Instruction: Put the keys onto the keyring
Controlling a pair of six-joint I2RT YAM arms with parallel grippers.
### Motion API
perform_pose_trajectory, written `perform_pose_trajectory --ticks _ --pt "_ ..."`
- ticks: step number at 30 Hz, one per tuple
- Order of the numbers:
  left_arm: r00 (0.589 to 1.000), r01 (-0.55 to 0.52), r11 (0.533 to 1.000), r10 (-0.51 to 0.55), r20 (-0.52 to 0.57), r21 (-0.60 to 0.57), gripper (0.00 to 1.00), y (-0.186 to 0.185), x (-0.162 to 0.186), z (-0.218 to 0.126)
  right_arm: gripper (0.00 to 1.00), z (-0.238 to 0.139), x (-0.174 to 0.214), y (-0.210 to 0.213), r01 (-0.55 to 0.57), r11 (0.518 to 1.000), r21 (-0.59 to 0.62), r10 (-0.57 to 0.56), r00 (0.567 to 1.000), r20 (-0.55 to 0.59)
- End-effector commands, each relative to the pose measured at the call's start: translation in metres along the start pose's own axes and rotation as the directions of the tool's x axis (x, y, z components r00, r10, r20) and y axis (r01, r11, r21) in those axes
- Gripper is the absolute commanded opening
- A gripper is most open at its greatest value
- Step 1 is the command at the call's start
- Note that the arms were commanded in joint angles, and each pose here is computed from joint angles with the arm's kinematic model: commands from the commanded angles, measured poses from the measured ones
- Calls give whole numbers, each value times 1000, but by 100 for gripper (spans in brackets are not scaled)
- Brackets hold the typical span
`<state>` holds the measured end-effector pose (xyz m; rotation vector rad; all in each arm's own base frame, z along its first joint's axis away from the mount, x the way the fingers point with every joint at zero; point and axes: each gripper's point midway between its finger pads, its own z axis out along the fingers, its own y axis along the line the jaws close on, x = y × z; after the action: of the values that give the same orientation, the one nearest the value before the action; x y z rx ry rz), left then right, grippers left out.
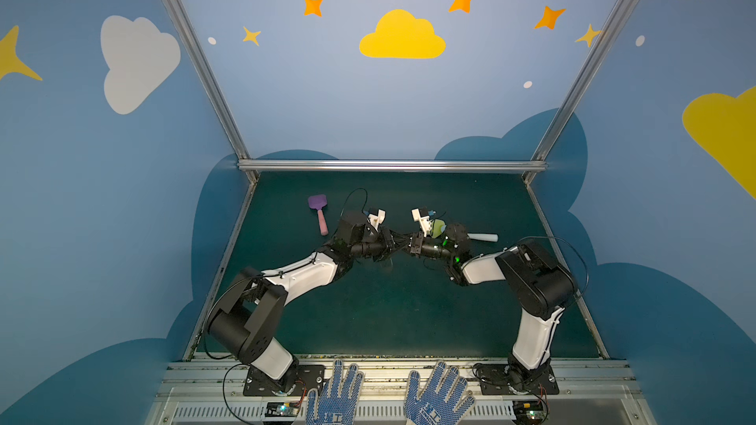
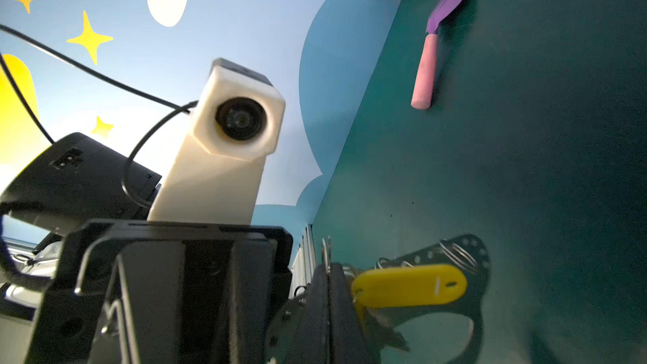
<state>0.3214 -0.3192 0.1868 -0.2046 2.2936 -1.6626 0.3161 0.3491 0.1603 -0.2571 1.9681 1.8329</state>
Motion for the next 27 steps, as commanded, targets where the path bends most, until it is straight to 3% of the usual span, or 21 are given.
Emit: perform_pose_trajectory --ticks 1,13,21,27 --pt "999 -32 999 32 5 10 24 -9 2 -11 0 -4 -6 13 42 999 -33 -42 999 17" --pt "987 -90 992 100 124 -85 28 -21 -8 -55 0 -24 -6 34 126 988 -88 -124 992 23" --pt "987 -114 983 128 93 -145 30 -7 -3 -62 0 -25 -5 49 142 981 -133 -145 989 -14" --pt "988 -115 986 126 93 -118 32 -7 -5 -60 0 -27 0 55 145 977 -154 -151 988 -34"
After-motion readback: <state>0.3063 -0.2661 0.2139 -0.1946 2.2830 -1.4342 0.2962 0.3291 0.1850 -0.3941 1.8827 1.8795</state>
